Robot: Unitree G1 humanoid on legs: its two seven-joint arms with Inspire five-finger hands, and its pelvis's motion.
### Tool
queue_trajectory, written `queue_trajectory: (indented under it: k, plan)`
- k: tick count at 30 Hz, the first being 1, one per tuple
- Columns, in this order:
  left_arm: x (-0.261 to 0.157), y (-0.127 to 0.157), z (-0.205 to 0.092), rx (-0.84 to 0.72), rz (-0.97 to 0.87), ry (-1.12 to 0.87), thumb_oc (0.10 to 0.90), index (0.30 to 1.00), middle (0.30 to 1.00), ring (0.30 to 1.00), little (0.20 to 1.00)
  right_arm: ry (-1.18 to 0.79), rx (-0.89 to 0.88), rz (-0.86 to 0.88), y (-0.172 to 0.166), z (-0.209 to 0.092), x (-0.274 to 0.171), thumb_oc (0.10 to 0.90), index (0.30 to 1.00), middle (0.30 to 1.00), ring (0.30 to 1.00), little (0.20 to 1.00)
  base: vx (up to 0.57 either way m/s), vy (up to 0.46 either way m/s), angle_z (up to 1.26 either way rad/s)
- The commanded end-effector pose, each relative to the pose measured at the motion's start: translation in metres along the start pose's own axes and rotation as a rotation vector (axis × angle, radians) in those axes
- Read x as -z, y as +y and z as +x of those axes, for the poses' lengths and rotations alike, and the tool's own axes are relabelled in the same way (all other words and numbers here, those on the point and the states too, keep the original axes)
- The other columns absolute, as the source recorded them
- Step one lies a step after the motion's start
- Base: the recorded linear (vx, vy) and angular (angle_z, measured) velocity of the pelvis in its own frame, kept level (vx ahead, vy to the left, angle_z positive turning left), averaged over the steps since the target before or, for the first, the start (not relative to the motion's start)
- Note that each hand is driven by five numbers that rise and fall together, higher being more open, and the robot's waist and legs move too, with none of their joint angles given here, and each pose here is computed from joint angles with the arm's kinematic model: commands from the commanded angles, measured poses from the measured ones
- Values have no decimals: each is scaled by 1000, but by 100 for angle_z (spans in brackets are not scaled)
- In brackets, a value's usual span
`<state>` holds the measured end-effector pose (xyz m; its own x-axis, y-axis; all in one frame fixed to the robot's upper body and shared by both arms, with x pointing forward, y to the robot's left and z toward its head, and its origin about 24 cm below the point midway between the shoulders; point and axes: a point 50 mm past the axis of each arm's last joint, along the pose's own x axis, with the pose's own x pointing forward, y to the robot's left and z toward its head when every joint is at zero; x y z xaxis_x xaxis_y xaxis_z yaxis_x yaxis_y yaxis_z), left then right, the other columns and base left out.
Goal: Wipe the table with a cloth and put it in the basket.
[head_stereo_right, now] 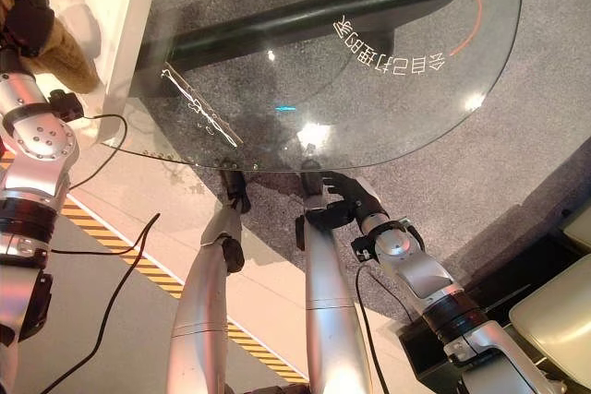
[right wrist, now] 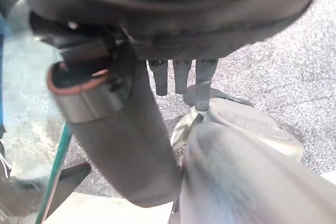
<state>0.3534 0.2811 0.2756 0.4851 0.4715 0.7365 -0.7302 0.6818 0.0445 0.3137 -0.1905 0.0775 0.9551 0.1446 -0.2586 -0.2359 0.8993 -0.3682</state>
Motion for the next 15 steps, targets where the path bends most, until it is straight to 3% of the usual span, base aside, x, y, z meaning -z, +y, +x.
queue_trajectory:
  k: [1,2,15]
  plan:
    - [-21,37,31,-174,46,-123,660,780,780,780,760,-4,-92,69,26,-5,3,800,900,900,900,900,-52,-3,0]
    - [-24,36,33,-175,48,-130,800,900,900,900,900,-15,-86,69,24,-3,-1,800,900,900,900,900,-63,-5,0]
    - [-24,25,28,-177,49,-109,800,900,900,900,900,-14,-77,69,24,2,-4,800,900,900,900,900,-4,0,0]
